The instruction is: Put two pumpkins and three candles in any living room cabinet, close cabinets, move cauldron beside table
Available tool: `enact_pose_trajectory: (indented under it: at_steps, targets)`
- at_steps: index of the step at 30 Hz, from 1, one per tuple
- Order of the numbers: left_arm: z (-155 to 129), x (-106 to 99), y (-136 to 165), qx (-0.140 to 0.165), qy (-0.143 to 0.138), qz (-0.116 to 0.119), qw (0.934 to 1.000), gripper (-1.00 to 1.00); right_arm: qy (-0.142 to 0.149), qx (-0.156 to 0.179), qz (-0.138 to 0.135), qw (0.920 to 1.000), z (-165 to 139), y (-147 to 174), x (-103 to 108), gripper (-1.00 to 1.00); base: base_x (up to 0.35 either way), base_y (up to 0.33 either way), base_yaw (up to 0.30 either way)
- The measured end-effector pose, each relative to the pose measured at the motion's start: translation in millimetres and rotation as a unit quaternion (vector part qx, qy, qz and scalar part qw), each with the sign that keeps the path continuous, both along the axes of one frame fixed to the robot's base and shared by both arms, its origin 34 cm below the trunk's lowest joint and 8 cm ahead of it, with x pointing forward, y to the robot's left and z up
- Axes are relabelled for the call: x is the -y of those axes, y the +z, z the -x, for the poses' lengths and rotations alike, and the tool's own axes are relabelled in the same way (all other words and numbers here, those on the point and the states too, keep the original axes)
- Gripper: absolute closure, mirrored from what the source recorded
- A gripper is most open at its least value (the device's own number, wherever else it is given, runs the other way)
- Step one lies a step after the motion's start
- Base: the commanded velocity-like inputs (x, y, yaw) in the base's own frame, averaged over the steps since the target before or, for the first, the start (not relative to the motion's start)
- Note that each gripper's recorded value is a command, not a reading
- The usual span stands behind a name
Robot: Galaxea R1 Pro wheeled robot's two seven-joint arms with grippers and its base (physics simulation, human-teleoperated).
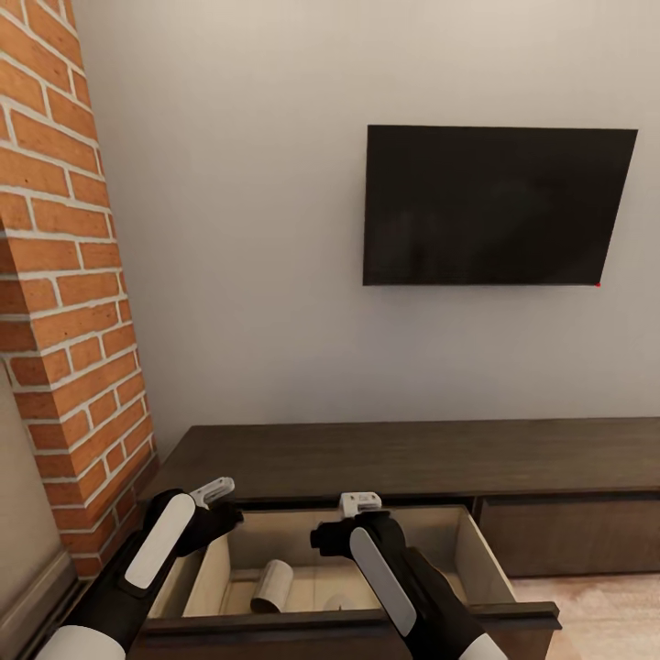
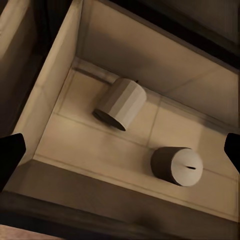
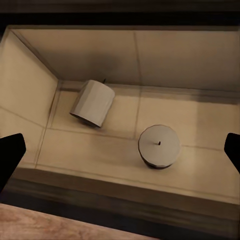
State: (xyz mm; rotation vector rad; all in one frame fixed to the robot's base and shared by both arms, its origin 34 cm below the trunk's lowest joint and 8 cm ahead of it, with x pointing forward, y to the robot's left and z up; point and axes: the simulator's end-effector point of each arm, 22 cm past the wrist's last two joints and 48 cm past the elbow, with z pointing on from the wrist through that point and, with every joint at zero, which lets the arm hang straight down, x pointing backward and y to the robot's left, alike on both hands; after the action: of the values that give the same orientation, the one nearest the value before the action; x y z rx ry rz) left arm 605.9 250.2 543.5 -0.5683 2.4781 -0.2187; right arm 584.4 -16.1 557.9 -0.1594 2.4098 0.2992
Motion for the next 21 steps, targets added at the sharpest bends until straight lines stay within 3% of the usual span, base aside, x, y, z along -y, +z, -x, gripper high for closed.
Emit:
enact_pose_trajectory:
  at_steps: [5,12,21]
  targets:
    - [-2.8,0.2,11.0,0.0,0.0,0.0,1.0,-1.0,0.0,0.002,-0.001,1.0,-3.6,12.9,0.2,-1.0,-0.036,0.0,0.0]
    - [-6.5,0.8,26.2,-0.001,0.0,0.0,1.0,-1.0,-0.001,0.003,-0.001,1.0,-7.7,28.9,0.5,-1.0,-0.211,0.0,0.0]
    - [-11.0,0.9,46.0,-0.001,0.0,0.0,1.0,-1.0,-0.001,0.003,-0.002,1.0,-12.3,49.0,0.5,-1.0,-0.019,0.0,0.0]
